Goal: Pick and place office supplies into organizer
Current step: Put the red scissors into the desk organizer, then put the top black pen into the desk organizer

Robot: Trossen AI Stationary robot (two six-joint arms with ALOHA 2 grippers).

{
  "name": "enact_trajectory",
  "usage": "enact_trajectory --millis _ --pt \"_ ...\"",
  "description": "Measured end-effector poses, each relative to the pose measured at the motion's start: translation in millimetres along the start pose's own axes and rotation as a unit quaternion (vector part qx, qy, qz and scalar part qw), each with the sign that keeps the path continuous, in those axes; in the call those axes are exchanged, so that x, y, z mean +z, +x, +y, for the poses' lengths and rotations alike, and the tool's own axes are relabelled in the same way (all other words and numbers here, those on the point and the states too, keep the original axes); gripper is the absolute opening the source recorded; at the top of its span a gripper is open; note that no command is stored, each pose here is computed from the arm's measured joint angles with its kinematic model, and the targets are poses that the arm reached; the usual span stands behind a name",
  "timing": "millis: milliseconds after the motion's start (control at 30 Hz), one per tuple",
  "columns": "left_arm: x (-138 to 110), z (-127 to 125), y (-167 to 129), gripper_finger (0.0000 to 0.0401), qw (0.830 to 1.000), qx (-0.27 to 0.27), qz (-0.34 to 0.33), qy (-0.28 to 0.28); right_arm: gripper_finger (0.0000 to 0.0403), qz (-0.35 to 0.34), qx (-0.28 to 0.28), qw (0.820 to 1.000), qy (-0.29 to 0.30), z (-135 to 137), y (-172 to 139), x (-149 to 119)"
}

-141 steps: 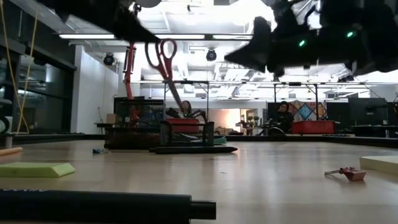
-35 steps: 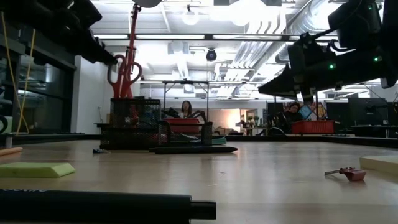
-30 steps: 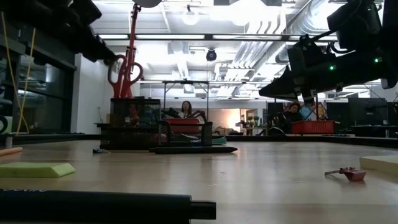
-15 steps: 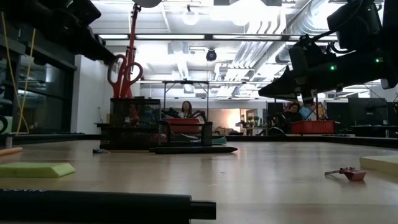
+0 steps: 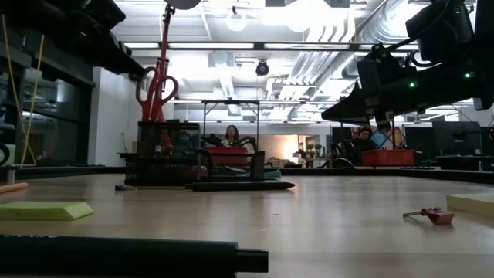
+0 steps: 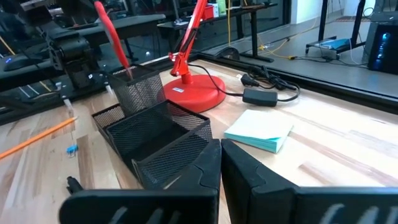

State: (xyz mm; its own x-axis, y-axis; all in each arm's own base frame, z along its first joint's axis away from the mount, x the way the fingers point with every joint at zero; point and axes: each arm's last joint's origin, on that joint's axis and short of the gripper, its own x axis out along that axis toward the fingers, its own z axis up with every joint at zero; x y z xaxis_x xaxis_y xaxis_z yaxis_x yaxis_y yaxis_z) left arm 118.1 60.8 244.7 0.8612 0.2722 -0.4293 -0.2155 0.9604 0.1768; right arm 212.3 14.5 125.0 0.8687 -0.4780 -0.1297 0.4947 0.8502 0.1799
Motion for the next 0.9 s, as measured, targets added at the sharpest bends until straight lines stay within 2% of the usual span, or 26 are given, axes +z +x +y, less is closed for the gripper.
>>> enact_trajectory --millis 200,433,567,733,900 --pt "13 4 -1 0.0002 0.998 0.018 -0.066 0.006 0.0 0.002 -0.008 1.0 -0.001 -1 0 -1" --pt "-3 3 18 0.0 1.0 0.004 -0.016 -0.002 0.0 0.009 -0.01 1.0 -0.004 -1 0 -2" --pt "-26 0 36 0.0 1.0 -0.002 0.018 -0.015 0.0 0.013 -0.012 1.0 0.002 -1 0 -3" --pt "-42 -2 49 0.0 1.0 0.002 0.02 -0.023 0.0 0.016 -0.013 1.0 0.001 -2 0 -4" --pt "-35 -6 50 0.0001 0.999 -0.033 -0.022 -0.02 0.0 0.019 -0.014 1.0 0.002 -2 0 -5"
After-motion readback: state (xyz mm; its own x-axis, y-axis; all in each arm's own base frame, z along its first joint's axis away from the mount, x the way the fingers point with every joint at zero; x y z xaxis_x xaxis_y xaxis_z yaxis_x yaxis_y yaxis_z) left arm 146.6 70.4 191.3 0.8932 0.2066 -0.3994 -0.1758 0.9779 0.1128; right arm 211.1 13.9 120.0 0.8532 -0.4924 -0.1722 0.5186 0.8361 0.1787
